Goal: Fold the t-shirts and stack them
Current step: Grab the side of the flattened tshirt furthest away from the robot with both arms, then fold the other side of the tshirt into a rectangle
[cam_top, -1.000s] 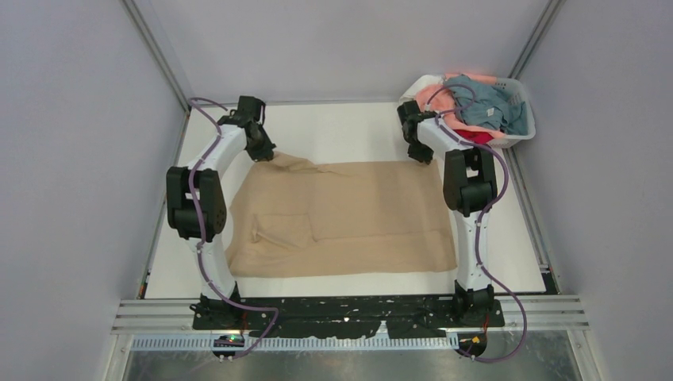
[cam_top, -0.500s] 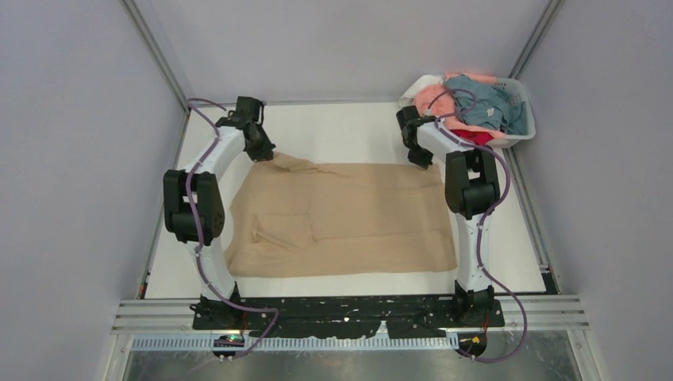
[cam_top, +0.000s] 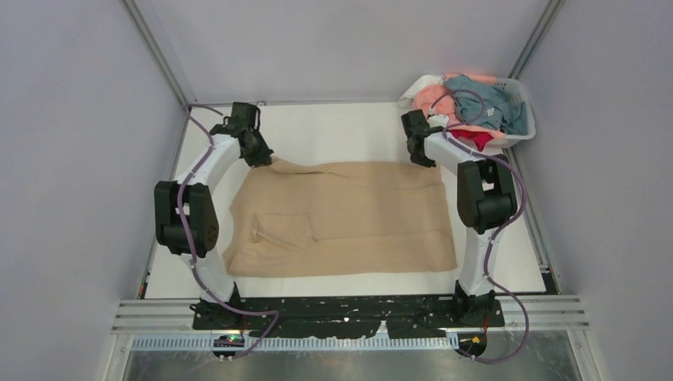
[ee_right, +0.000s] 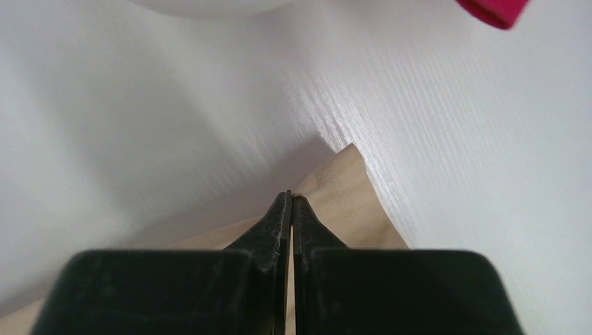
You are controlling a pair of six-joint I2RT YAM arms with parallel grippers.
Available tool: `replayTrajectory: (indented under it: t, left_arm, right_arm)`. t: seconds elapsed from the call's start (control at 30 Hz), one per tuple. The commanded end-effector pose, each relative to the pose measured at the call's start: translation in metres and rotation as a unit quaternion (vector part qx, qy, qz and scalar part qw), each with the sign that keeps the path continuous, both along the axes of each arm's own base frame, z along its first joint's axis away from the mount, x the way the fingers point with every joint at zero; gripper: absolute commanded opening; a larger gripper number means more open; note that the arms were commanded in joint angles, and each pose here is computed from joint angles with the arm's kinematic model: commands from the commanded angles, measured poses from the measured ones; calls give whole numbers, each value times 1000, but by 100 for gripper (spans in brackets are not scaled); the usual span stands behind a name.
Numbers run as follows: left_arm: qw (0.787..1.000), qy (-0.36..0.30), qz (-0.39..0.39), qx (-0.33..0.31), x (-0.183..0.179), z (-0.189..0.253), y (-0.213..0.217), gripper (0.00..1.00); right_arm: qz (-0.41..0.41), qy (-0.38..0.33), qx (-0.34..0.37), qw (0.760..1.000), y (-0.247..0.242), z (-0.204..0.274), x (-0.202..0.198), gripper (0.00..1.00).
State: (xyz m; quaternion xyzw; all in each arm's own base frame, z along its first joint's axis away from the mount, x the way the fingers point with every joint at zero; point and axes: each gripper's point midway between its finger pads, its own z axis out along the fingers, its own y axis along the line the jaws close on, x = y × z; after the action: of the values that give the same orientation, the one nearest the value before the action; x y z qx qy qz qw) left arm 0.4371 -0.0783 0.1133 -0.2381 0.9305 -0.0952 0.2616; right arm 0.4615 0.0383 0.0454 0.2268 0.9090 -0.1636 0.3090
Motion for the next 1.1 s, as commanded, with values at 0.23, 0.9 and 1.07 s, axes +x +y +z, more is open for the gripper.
replayTrajectory:
  t: [0.23,0.9,1.07]
  left_arm:
    - [1000,-22,-5,-11,-57,16,0,0]
    - [999,-24,28,8,-170,40,10,0]
    - [999,-19,46,9,-189,35,16,0]
  right_arm:
    - [43,-83,-20,995,10,54,-25,6]
    - [70,-110,-67,989,-5,82,-105,6]
    - [82,-110,-62,989,-2,82,-116,6]
